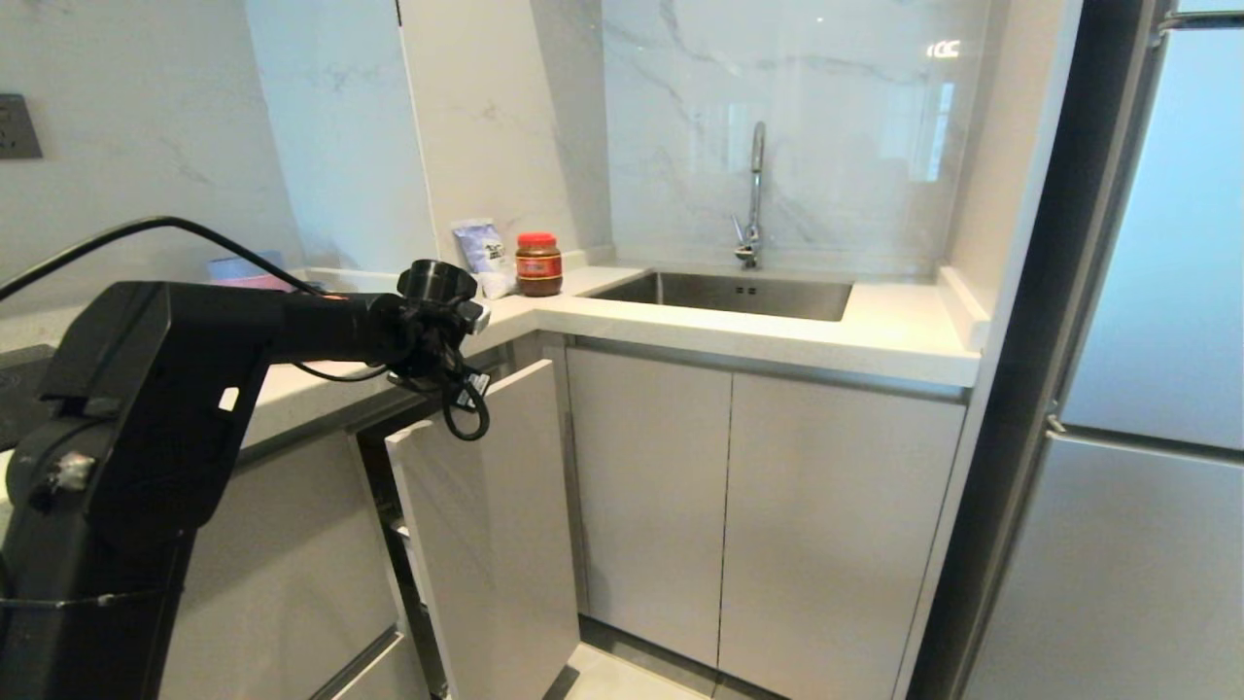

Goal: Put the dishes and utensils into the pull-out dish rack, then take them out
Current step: Open the cupboard

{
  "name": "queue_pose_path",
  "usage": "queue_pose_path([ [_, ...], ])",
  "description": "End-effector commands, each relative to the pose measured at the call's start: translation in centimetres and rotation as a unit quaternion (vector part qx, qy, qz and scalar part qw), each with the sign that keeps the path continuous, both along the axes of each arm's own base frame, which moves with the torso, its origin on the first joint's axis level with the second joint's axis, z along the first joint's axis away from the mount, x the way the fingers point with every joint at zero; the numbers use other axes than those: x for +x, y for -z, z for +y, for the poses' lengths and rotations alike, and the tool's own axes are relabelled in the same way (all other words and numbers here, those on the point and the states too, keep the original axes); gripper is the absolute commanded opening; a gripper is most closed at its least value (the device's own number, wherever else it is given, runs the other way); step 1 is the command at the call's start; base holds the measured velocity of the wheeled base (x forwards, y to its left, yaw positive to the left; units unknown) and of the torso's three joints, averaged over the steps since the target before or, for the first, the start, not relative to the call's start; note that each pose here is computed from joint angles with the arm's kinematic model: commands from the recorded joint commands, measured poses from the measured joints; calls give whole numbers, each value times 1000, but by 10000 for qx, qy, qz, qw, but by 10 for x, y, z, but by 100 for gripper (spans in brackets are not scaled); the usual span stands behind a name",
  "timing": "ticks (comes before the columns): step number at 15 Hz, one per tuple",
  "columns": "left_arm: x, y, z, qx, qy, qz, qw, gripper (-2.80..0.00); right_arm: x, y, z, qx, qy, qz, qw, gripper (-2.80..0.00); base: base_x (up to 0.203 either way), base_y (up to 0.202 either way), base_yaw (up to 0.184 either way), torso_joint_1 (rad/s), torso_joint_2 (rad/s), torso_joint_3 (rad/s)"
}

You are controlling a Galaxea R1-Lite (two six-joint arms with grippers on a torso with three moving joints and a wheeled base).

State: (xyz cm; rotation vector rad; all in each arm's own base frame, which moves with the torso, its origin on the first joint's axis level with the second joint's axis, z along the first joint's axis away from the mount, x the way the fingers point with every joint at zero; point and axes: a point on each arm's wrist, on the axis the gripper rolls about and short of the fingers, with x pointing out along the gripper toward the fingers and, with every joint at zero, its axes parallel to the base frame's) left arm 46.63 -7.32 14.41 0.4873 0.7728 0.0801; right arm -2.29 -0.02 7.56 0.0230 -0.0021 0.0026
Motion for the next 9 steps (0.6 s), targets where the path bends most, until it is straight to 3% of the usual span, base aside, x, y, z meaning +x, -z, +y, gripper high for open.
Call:
queue_pose_path([
  [1, 2, 6, -1, 31, 12, 65, 10000, -280, 0, 0, 0, 0, -3, 11, 10000, -280, 0, 0, 0, 0, 0, 0],
  [9, 2, 11, -4, -75, 187, 157, 9997, -280, 0, 0, 0, 0, -3, 11, 10000, -280, 0, 0, 0, 0, 0, 0],
])
